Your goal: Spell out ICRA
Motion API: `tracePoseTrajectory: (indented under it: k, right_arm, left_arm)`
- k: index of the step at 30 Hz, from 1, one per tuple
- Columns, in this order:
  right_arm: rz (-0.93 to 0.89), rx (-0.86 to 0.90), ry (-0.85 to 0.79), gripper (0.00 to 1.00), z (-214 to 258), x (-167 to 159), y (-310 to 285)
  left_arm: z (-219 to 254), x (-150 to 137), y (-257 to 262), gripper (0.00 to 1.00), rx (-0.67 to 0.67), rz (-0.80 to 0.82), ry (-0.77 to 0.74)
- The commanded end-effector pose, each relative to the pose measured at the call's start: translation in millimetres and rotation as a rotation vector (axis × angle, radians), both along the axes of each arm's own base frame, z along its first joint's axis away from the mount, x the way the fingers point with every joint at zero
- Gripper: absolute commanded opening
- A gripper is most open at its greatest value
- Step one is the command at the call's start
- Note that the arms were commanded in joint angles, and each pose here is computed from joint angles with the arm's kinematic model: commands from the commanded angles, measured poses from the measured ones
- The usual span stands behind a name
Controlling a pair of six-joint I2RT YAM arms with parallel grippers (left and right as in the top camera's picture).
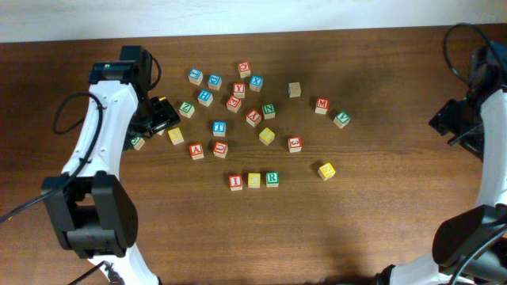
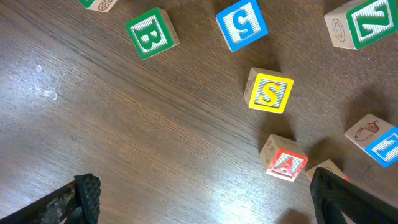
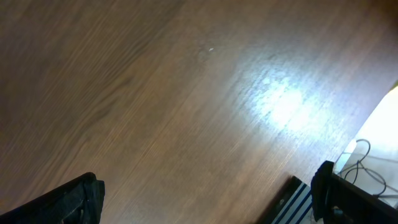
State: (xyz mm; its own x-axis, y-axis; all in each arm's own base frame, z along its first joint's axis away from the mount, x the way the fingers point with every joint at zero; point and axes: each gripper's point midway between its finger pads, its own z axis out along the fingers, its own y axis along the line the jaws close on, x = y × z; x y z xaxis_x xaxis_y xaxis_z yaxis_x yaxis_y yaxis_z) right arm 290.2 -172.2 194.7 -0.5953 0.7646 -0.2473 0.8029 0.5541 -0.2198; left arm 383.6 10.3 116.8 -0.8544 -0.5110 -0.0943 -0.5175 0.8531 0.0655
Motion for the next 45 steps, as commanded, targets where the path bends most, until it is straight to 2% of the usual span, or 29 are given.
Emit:
tracePoseTrajectory:
  k: [1,6,9,12,13,18,20,23,24,29,33,45]
  right_arm:
    - [-0.042,-0.003,-0.024,0.98,6,-5,-10]
    - [-0.045,-0.003,-0.026,0.99,6,-5,-11]
    - [-0.044,-0.003,-0.026,0.98,6,-5,-11]
    - [-0.044,-0.003,-0.026,0.98,6,-5,-11]
    - [-0.044,-0.003,-0.026,0.98,6,-5,-11]
    - [-0.045,-0.003,-0.025,0.98,6,-5,-11]
    - [-0.044,-0.003,-0.026,0.98,6,-5,-11]
    - [-0.044,-0.003,-0.026,0.98,6,-5,-11]
    - [-0.044,-0.003,-0.026,0.98,6,-5,-11]
    - [-0.044,-0.003,-0.025,0.98,6,-5,-11]
    - [-0.045,-0.003,-0.026,0.98,6,-5,-11]
    - [-0.044,-0.003,-0.026,0.98,6,-5,-11]
  left_arm:
    - [11,3,3,0.99,0.012,-0.013,-0.03]
    - [10,4,-3,0.99,-0.02,-0.015,-0.031]
    - [11,-29,-42,0.99,-0.247,-0.013,0.1]
    - [17,-35,-72,0.99,-0.409,-0.112,0.115]
    - [18,-36,-78,0.99,-0.422,-0.148,0.119]
    - [11,-32,-93,0.99,-0.272,-0.306,0.098]
    - [8,-26,-98,0.99,-0.235,-0.335,0.073]
    - [1,-13,-82,0.99,-0.055,-0.344,0.046]
    - [-1,-12,-79,1.0,-0.037,-0.328,0.052]
    - [-20,-15,-75,0.99,-0.065,-0.312,0.102]
    - [-47,-23,-74,0.99,-0.064,-0.361,0.177]
    - [-88,-14,-75,0.98,-0.064,-0.36,0.111]
